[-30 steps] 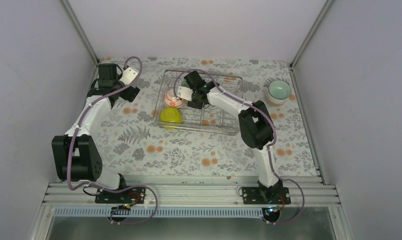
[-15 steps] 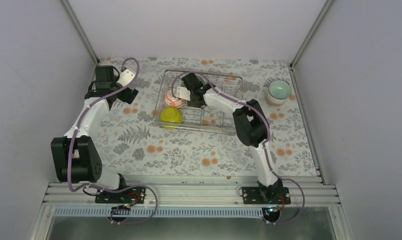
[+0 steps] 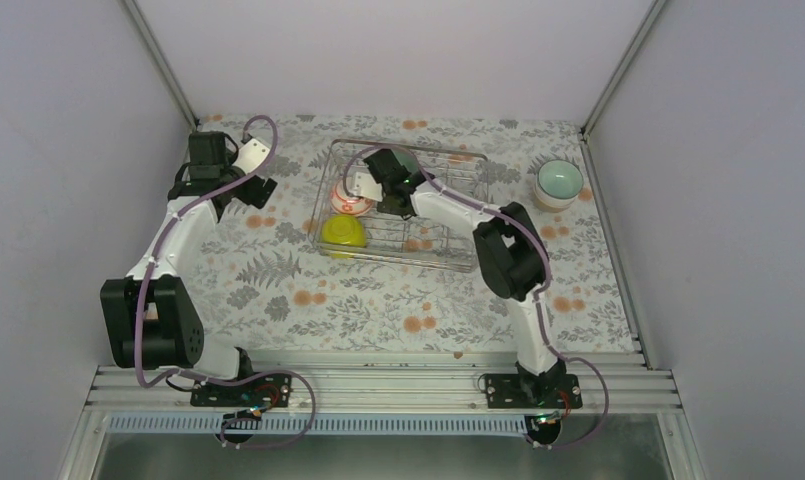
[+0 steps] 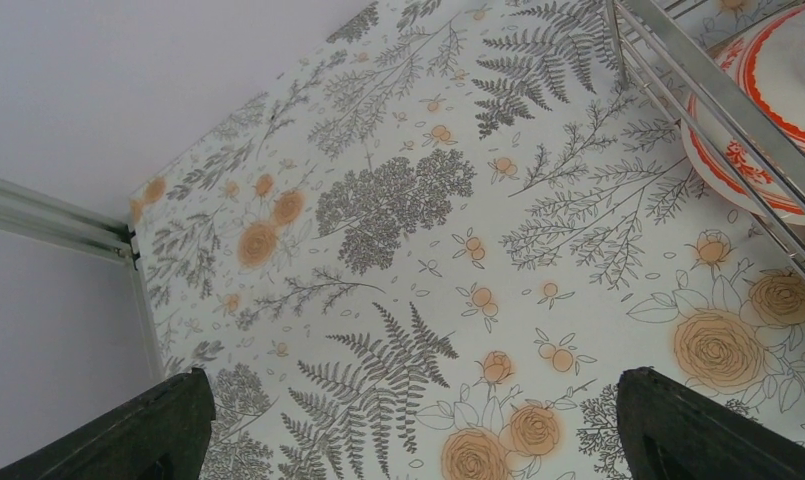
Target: Unload the bowls from the dish rack
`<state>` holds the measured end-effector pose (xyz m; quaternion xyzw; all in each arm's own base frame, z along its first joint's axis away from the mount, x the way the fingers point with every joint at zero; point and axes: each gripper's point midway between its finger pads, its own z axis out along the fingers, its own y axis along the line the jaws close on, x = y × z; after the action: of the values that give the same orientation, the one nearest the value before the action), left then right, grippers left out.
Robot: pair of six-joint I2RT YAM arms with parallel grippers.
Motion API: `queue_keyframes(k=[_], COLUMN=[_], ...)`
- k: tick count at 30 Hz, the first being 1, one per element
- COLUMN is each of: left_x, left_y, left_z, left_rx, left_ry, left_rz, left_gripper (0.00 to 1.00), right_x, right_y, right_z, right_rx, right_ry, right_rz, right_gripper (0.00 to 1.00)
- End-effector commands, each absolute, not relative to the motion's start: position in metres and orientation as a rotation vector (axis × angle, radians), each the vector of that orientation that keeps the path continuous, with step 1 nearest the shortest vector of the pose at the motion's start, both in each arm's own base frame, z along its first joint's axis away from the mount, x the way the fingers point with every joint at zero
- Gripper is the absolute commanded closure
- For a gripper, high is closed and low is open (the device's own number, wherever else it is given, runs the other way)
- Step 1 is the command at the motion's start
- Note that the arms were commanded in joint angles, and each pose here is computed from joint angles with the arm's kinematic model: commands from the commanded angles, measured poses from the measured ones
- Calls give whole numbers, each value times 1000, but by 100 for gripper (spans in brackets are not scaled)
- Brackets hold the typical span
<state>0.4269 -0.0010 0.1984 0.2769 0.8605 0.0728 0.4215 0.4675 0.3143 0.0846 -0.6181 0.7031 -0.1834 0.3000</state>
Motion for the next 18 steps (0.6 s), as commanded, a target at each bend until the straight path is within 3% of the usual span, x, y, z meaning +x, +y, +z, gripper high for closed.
queue_keyframes(k=[1,8,14,18], left_x=[427,429,429,428], left_y=[-3,-5,-7,-9], left_z=[215,222,227,228], left_rx=[676,670,658,665], left_ry=[2116,2109,2107,2108], left_rz=[158,145,128,113], left_gripper=[0,0,0,0], right_x=[474,443,465,471], right_y=[308,290,203,137], right_z=[188,290,336,333], right_rx=[-1422,-1276,-1079,-988], right_ry=[1760,1677,1792,1933], right_rz=[-526,-400,-451,-440], right_gripper=[96,96,96,96])
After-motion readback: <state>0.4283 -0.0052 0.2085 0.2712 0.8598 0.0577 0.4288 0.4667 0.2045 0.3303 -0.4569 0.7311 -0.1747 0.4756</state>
